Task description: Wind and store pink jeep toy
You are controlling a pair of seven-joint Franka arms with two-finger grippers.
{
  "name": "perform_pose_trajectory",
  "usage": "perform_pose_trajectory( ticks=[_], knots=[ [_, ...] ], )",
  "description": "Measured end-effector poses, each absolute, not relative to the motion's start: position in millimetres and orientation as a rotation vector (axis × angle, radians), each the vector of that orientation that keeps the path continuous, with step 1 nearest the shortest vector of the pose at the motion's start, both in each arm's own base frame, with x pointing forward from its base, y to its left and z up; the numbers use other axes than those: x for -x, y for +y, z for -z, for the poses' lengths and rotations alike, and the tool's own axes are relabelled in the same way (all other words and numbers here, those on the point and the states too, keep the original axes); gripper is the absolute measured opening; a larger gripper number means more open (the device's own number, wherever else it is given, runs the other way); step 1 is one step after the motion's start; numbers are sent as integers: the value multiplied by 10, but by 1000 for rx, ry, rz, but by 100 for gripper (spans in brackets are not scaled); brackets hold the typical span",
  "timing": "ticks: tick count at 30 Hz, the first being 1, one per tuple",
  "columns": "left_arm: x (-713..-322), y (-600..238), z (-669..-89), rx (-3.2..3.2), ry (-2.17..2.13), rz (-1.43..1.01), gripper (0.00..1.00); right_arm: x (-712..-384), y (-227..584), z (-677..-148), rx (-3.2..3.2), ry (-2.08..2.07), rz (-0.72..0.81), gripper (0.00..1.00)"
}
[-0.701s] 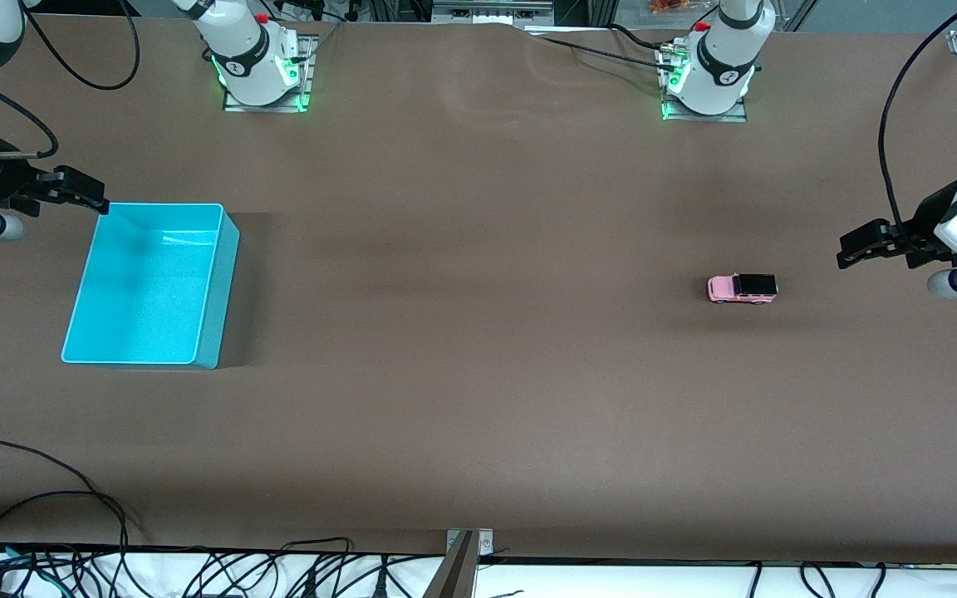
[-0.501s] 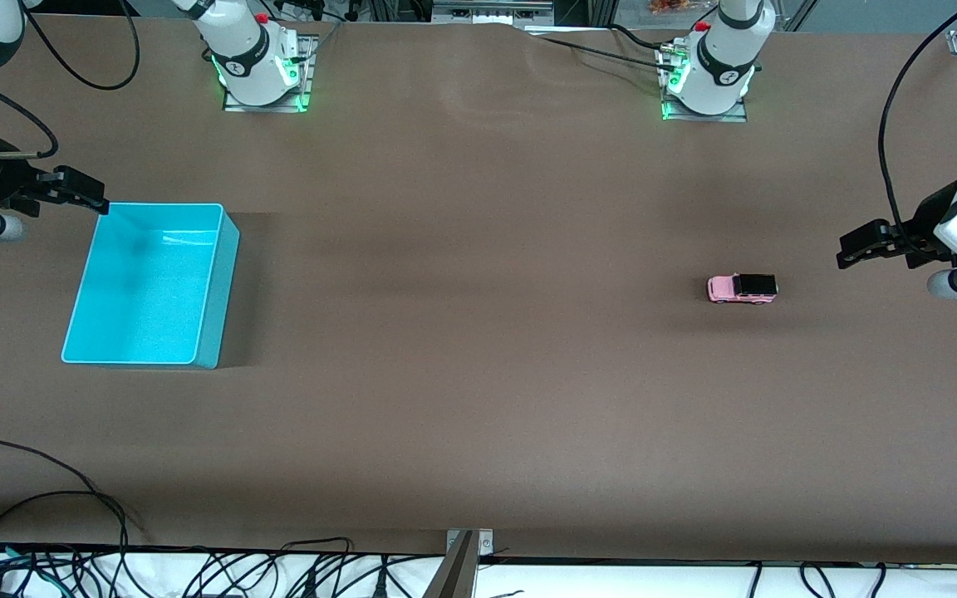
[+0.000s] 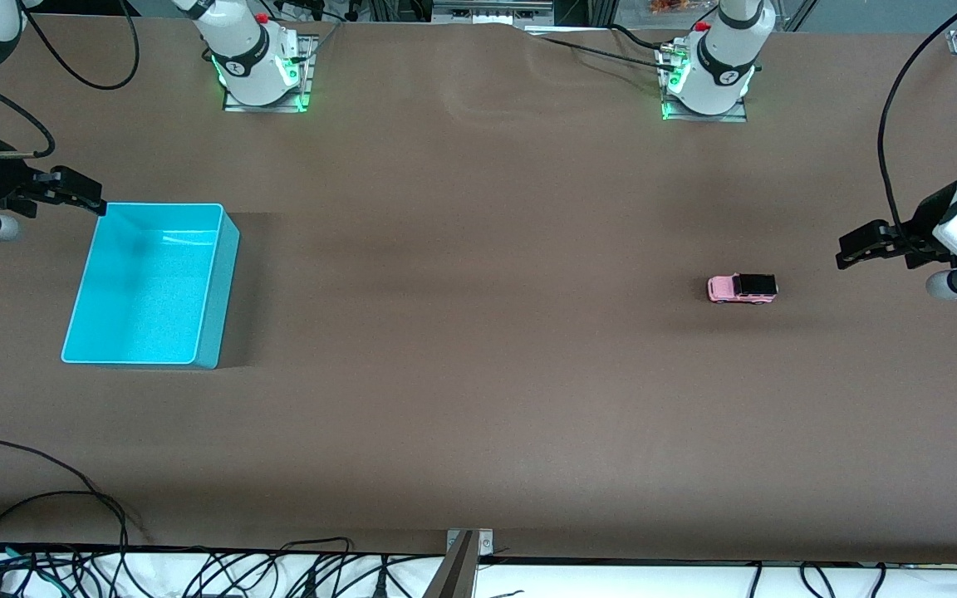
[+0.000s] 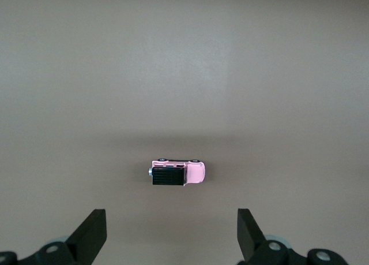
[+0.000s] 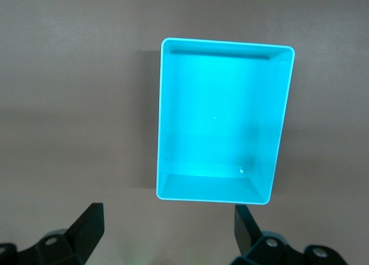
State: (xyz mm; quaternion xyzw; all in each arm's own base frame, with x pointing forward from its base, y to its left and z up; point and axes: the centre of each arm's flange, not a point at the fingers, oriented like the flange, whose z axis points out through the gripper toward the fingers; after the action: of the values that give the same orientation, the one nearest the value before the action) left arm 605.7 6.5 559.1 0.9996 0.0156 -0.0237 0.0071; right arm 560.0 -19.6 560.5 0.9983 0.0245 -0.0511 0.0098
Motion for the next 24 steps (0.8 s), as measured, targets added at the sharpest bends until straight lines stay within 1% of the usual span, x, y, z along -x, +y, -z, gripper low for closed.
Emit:
perform_pose_trajectory(
  ticks=[24],
  knots=[
    [-6075,77,-5542,-3126,52,86,100,-5600,-197,-5605,-3117,76,160,100]
  ],
)
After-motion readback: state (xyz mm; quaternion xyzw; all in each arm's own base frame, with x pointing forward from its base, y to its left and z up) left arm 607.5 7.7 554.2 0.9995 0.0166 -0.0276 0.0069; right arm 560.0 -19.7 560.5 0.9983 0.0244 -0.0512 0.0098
